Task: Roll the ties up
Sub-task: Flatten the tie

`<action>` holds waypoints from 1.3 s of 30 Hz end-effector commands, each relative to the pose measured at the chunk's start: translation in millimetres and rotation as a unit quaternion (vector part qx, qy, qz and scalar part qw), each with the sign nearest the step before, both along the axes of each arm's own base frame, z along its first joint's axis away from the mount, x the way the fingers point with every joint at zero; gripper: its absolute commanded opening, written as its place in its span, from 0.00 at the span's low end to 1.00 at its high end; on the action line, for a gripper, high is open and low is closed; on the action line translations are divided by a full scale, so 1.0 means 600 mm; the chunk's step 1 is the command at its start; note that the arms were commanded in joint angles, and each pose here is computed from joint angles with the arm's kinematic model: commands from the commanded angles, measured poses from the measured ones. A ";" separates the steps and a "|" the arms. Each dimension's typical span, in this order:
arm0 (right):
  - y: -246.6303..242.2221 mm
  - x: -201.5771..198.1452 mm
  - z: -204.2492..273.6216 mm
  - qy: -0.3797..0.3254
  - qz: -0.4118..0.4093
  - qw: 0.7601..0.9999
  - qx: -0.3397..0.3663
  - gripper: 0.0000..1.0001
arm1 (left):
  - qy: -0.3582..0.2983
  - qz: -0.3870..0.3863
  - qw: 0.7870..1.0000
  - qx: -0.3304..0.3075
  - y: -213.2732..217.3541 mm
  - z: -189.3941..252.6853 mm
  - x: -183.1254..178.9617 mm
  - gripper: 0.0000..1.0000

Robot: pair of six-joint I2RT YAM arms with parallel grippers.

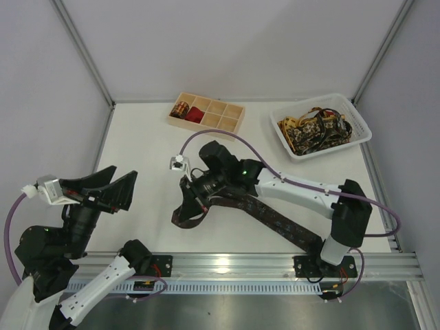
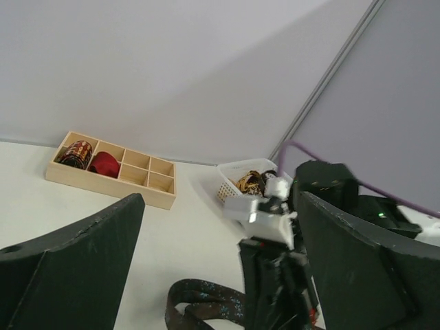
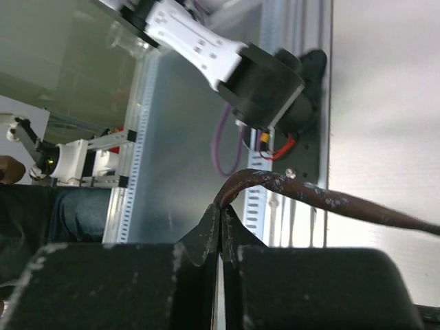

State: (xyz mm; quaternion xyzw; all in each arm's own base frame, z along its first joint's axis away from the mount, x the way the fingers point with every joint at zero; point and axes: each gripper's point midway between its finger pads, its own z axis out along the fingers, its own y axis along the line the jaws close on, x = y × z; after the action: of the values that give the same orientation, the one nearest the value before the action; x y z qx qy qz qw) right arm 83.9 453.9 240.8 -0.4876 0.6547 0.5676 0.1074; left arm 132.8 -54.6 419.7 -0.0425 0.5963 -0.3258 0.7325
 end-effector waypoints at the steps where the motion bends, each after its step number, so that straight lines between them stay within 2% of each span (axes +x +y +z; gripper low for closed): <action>1: -0.017 -0.017 0.076 -0.002 0.013 0.999 0.051 0.00 | -0.019 0.016 1.000 0.001 0.012 0.019 -0.001 0.99; 8: -0.010 0.006 0.115 0.010 0.019 0.995 0.094 0.00 | -0.015 0.034 0.999 -0.001 0.027 0.019 -0.003 0.99; 12: 0.039 0.080 0.075 0.017 -0.017 0.997 0.068 0.02 | -0.010 0.035 0.999 0.006 0.022 0.013 0.005 0.99; 17: 0.167 0.245 -0.081 0.089 -0.089 0.992 -0.026 0.11 | 0.004 0.030 0.999 0.017 0.008 0.005 0.017 0.99; 18: 0.188 0.262 -0.090 0.095 -0.090 0.991 -0.023 0.29 | 0.005 0.027 0.999 0.017 0.003 0.006 0.019 0.99; 19: 0.194 0.274 -0.118 0.104 -0.103 0.988 -0.053 0.40 | 0.008 0.022 1.000 0.017 -0.002 0.002 0.021 0.99; 20: 0.216 0.304 -0.147 0.098 -0.119 0.987 -0.052 0.51 | 0.012 0.019 1.000 0.016 -0.007 0.000 0.024 0.98; 21: 0.216 0.309 -0.156 0.113 -0.118 0.985 -0.056 0.62 | 0.014 0.015 1.000 0.015 -0.010 -0.003 0.024 0.98; 22: 0.219 0.320 -0.153 0.126 -0.129 0.982 -0.049 0.64 | 0.023 0.015 0.999 0.018 -0.015 -0.011 0.030 0.97; 23: 0.203 0.329 -0.160 0.128 -0.150 0.978 -0.064 0.66 | 0.032 0.013 0.999 0.018 -0.019 -0.019 0.033 0.97; 24: 0.193 0.340 -0.151 0.108 -0.173 0.977 -0.063 0.73 | 0.038 0.011 0.999 0.018 -0.022 -0.024 0.036 0.97; 25: 0.184 0.345 -0.147 0.088 -0.179 0.979 -0.051 0.75 | 0.049 0.010 0.998 0.024 -0.029 -0.034 0.043 0.97; 26: 0.160 0.352 -0.075 0.062 -0.194 0.979 -0.020 0.77 | 0.060 0.009 0.998 0.024 -0.033 -0.042 0.046 0.97; 27: 0.131 0.348 -0.121 0.072 -0.211 0.973 -0.056 0.77 | 0.068 0.008 0.997 0.027 -0.038 -0.050 0.051 0.96; 29: 0.087 0.356 -0.112 0.058 -0.242 0.966 -0.072 0.77 | 0.097 0.017 0.995 0.031 -0.043 -0.071 0.064 0.96; 31: 0.008 0.356 -0.124 0.048 -0.303 0.944 -0.124 0.74 | 0.119 0.030 0.992 0.030 -0.041 -0.085 0.072 0.95; 32: -0.022 0.350 -0.136 0.048 -0.324 0.933 -0.148 0.69 | 0.139 0.029 0.989 0.036 -0.050 -0.099 0.080 0.95; 33: -0.081 0.344 -0.150 0.045 -0.367 0.911 -0.183 0.68 | 0.149 0.030 0.987 0.042 -0.054 -0.108 0.085 0.96; 34: -0.111 0.329 -0.165 0.046 -0.381 0.901 -0.203 0.67 | 0.163 0.029 0.985 0.051 -0.061 -0.119 0.092 0.96; 35: -0.136 0.317 -0.172 0.049 -0.396 0.891 -0.217 0.65 | 0.191 0.021 0.979 0.070 -0.079 -0.141 0.102 0.96; 36: -0.172 0.312 -0.141 0.026 -0.431 0.877 -0.212 0.63 | 0.204 0.011 0.975 0.081 -0.093 -0.154 0.108 0.94; 37: -0.213 0.286 -0.184 0.031 -0.444 0.859 -0.251 0.62 | 0.218 0.004 0.971 0.092 -0.105 -0.170 0.114 0.94; 39: -0.264 0.259 -0.163 0.032 -0.485 0.835 -0.257 0.59 | 0.252 -0.034 0.960 0.113 -0.148 -0.207 0.127 0.91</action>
State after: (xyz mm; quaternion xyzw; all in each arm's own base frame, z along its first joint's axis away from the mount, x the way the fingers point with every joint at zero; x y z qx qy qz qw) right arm 258.1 347.5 172.0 -0.1625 0.8906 0.3650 0.2173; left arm 201.6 -113.6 331.9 -0.0460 0.7510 -0.2525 0.6084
